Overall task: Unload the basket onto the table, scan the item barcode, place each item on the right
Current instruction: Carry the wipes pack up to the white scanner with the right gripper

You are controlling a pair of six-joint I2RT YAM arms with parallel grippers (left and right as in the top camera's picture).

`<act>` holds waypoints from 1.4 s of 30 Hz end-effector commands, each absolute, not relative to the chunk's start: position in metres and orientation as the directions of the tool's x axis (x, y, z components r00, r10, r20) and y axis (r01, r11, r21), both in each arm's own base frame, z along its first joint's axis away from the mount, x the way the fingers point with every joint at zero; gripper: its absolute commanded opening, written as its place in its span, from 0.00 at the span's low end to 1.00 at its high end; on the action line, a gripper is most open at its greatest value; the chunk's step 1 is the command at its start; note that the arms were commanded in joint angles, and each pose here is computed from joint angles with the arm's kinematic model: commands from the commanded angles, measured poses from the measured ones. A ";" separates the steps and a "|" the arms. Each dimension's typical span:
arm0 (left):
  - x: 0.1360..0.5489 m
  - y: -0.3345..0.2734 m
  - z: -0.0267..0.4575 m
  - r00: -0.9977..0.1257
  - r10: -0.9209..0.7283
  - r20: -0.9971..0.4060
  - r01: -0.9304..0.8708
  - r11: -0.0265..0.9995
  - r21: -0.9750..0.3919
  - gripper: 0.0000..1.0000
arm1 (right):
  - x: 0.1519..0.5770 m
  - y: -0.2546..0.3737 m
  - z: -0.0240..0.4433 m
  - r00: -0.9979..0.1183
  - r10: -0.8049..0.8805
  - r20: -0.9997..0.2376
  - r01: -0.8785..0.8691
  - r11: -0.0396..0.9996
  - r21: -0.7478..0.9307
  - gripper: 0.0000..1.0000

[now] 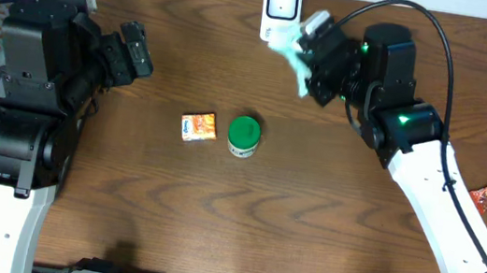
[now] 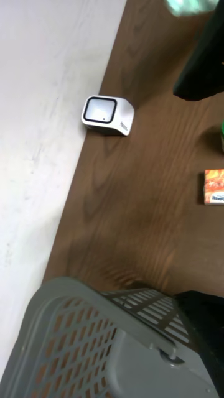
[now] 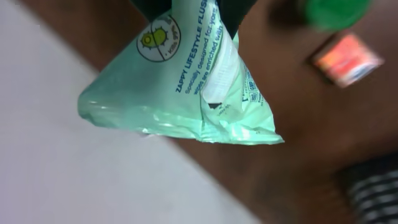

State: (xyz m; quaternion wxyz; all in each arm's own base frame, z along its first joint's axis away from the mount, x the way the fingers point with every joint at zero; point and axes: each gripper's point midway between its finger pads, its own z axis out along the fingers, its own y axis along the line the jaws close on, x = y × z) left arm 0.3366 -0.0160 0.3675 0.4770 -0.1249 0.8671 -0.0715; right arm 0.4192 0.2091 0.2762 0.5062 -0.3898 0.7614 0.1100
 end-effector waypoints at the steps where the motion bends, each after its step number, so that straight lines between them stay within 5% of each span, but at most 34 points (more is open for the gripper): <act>1: 0.338 -0.012 0.370 -0.506 -0.279 -0.816 -0.158 0.960 -0.231 0.98 | 0.449 0.187 0.301 -0.079 -0.582 -0.810 -0.543 0.706 -0.454 0.01; 8: 0.338 -0.012 0.370 -0.506 -0.279 -0.816 -0.158 0.960 -0.231 0.98 | 0.484 0.196 0.299 0.086 -0.690 -0.719 -0.473 0.607 -0.638 0.01; 24: 0.338 -0.012 0.370 -0.507 -0.279 -0.816 -0.158 0.960 -0.230 0.98 | 0.573 0.231 0.260 0.425 -0.661 -0.618 -0.137 0.628 -0.766 0.01; 29: 0.338 -0.012 0.370 -0.507 -0.279 -0.816 -0.158 0.960 -0.231 0.98 | 0.603 0.254 0.219 0.496 -0.624 -0.604 -0.219 0.583 -0.782 0.01; 42: 0.338 -0.012 0.370 -0.508 -0.279 -0.815 -0.158 0.960 -0.230 0.98 | 0.673 0.279 0.161 0.470 -0.662 -0.583 -0.259 0.528 -0.809 0.01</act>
